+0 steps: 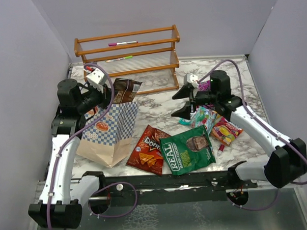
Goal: Place the snacks into the paper bag
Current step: Place the snack in the paper bag.
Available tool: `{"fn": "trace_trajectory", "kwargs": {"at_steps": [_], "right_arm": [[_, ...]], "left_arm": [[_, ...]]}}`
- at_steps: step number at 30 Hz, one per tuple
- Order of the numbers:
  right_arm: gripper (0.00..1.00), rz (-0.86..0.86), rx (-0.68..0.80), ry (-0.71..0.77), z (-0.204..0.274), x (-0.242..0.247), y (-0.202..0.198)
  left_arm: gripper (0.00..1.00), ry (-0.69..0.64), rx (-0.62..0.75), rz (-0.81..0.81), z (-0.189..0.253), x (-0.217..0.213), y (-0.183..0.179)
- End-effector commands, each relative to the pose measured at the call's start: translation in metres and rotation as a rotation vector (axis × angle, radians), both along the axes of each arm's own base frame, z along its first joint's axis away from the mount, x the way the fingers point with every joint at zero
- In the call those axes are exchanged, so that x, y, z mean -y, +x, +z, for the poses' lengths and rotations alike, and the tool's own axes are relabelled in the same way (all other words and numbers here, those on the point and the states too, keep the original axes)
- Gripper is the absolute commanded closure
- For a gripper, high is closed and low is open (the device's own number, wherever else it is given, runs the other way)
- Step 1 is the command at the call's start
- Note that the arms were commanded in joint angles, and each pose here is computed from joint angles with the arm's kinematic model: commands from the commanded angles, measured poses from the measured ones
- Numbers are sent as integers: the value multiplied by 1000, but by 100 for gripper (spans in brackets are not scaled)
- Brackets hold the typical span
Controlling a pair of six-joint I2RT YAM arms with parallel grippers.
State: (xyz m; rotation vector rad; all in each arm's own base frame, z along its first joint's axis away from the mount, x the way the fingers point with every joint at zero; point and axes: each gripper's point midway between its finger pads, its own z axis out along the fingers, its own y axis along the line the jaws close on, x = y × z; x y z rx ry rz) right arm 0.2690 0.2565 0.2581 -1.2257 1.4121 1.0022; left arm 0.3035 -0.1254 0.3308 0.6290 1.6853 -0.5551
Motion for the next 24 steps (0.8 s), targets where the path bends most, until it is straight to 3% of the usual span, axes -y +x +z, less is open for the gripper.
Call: {"fn": "trace_trajectory", "kwargs": {"at_steps": [1,11,24], "right_arm": [[17,60,88,-15,8,-42,7],[19,104,-79,52,-10,-142,15],[23,268,-365,83,-50,-209,-19]], "left_arm": [[100,95,23,92,5,-22,-26],[100,74,40,105,8,-24,-45],[100,82,65,188,14,-38,-47]]}}
